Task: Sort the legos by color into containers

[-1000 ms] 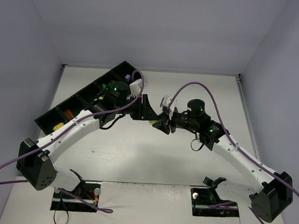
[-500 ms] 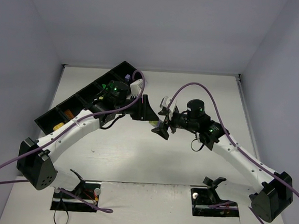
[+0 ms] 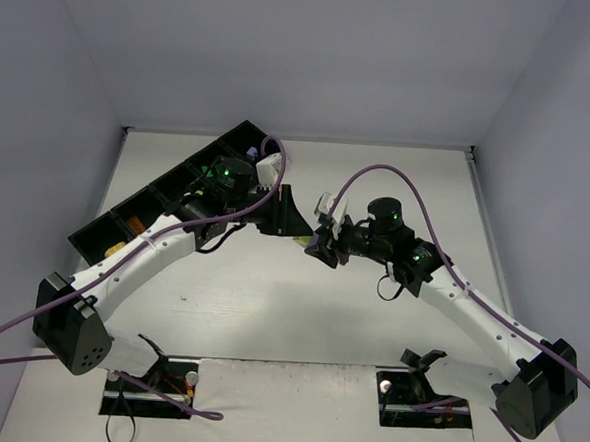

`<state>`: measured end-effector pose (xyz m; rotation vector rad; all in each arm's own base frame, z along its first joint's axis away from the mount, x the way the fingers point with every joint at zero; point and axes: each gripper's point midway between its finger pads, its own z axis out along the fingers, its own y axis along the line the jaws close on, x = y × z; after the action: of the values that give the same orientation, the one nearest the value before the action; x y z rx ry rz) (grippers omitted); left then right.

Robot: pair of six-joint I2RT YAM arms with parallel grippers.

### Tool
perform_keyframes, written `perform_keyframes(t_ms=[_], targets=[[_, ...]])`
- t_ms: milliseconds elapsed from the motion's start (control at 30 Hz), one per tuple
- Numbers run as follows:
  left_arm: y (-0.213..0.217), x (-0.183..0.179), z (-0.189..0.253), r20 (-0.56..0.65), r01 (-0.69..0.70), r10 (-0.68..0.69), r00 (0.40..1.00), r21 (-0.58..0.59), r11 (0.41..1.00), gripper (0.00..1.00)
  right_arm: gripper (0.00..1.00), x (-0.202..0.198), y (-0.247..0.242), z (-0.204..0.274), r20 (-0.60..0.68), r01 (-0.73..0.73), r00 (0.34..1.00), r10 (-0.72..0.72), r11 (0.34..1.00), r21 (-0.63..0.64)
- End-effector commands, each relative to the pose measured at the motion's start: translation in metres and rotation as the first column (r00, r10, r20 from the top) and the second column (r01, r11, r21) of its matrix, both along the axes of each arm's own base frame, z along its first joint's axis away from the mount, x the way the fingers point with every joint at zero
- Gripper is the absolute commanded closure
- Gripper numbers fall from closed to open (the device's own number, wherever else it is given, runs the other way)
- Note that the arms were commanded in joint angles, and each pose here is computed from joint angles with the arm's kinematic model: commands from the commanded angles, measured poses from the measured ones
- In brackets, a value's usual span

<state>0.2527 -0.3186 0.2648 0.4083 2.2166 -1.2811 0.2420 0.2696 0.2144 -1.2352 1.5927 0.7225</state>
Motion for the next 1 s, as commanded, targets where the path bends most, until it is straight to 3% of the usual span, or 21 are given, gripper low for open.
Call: perform_keyframes(t_ms=[0, 500, 567, 700, 733, 967], targets=[[-0.005, 0.004, 0.037, 0.095, 0.024, -0.017, 0.995, -0.072, 0.997, 1.0, 0.64, 0.008, 0.007, 0.026, 0.087, -0.006, 0.996, 0.001, 0.999, 0.052], [-0.007, 0.004, 0.028, 0.064, 0.025, -0.021, 0.998, -0.071, 0.997, 1.0, 0.53, 0.014, 0.011, 0.035, 0.109, 0.003, 0.994, -0.012, 0.997, 0.083], [-0.007, 0.004, 0.029, 0.064, 0.024, -0.019, 0.998, -0.073, 0.997, 1.0, 0.59, 0.013, 0.012, 0.035, 0.105, -0.006, 0.994, -0.003, 0.997, 0.083], [-0.006, 0.004, 0.03, 0.067, 0.022, -0.017, 0.998, -0.073, 0.997, 1.0, 0.96, 0.012, 0.011, 0.03, 0.1, -0.003, 0.995, -0.005, 0.997, 0.077], [-0.005, 0.005, 0.029, 0.067, 0.015, -0.011, 0.998, -0.069, 0.997, 1.0, 1.0, 0.011, 0.01, 0.027, 0.098, -0.002, 0.995, -0.005, 0.997, 0.072], [0.026, 0.027, 0.023, 0.044, -0.051, 0.053, 0.998, -0.035, 0.998, 1.0, 1.0, 0.009, -0.004, 0.008, 0.083, 0.055, 0.995, -0.057, 0.998, 0.027]])
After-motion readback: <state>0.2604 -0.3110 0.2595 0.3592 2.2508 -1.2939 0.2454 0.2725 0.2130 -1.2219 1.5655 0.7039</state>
